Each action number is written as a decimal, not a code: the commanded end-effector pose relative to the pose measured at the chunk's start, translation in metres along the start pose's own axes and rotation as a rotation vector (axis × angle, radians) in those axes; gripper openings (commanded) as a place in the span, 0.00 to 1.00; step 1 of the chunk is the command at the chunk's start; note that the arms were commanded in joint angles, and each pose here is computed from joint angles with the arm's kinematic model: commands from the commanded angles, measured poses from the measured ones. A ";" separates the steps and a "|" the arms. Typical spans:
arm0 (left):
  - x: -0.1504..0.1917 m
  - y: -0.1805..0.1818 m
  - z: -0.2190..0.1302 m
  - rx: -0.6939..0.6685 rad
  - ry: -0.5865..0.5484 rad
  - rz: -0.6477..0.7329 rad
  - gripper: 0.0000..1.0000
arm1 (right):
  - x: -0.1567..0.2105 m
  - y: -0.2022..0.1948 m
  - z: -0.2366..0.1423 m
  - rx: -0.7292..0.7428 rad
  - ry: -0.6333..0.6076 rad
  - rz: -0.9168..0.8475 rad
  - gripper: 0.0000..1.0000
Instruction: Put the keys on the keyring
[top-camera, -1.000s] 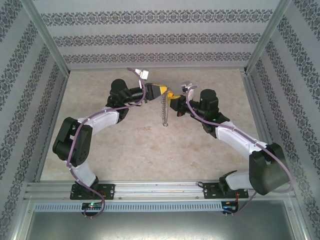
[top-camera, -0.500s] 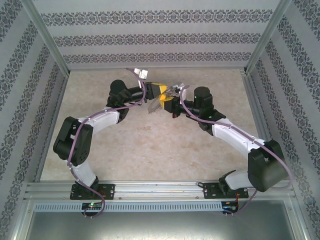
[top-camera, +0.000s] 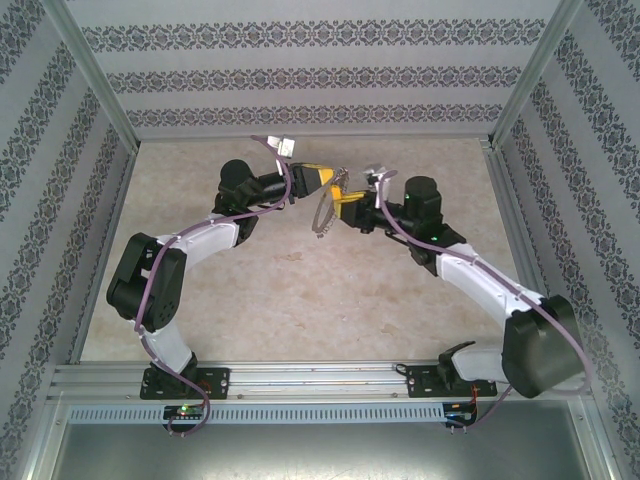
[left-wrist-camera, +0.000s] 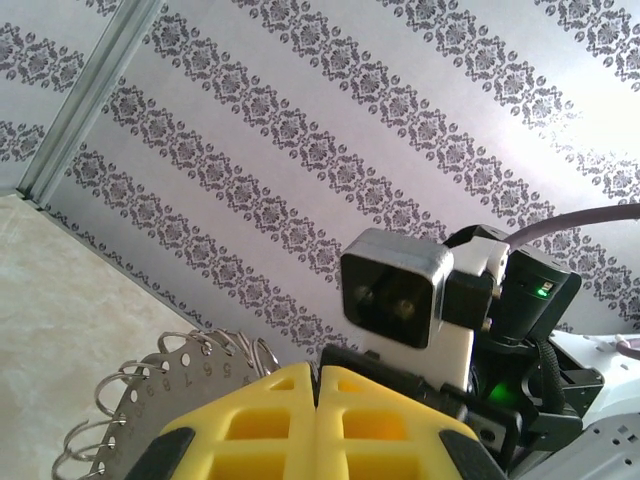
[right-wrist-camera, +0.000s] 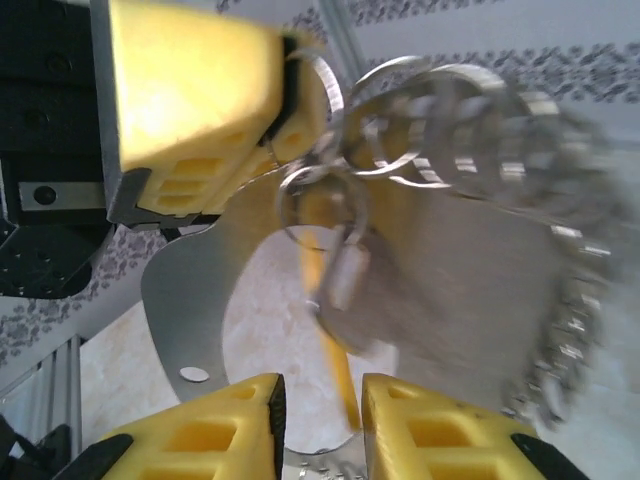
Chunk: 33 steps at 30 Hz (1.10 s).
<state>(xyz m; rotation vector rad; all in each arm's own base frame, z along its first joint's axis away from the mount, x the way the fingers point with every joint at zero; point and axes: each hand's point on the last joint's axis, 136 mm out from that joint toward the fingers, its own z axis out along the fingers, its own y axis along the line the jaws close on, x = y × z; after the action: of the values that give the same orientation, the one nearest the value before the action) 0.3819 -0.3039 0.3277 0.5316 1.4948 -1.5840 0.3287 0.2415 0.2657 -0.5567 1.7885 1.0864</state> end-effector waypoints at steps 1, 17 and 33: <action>-0.012 -0.014 0.002 0.038 -0.059 0.050 0.00 | -0.021 0.008 -0.022 -0.014 -0.078 0.009 0.29; -0.020 -0.011 -0.004 0.023 -0.150 -0.005 0.00 | -0.098 0.002 -0.011 -0.118 -0.293 0.206 0.44; -0.019 -0.010 -0.003 0.031 -0.151 -0.020 0.00 | -0.097 0.007 0.018 -0.244 -0.271 0.287 0.38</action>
<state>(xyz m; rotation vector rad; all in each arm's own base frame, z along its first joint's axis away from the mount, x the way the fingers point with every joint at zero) 0.3920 -0.2947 0.3274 0.3604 1.4735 -1.6246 0.3851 0.2447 0.3280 -0.2028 1.6160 1.4844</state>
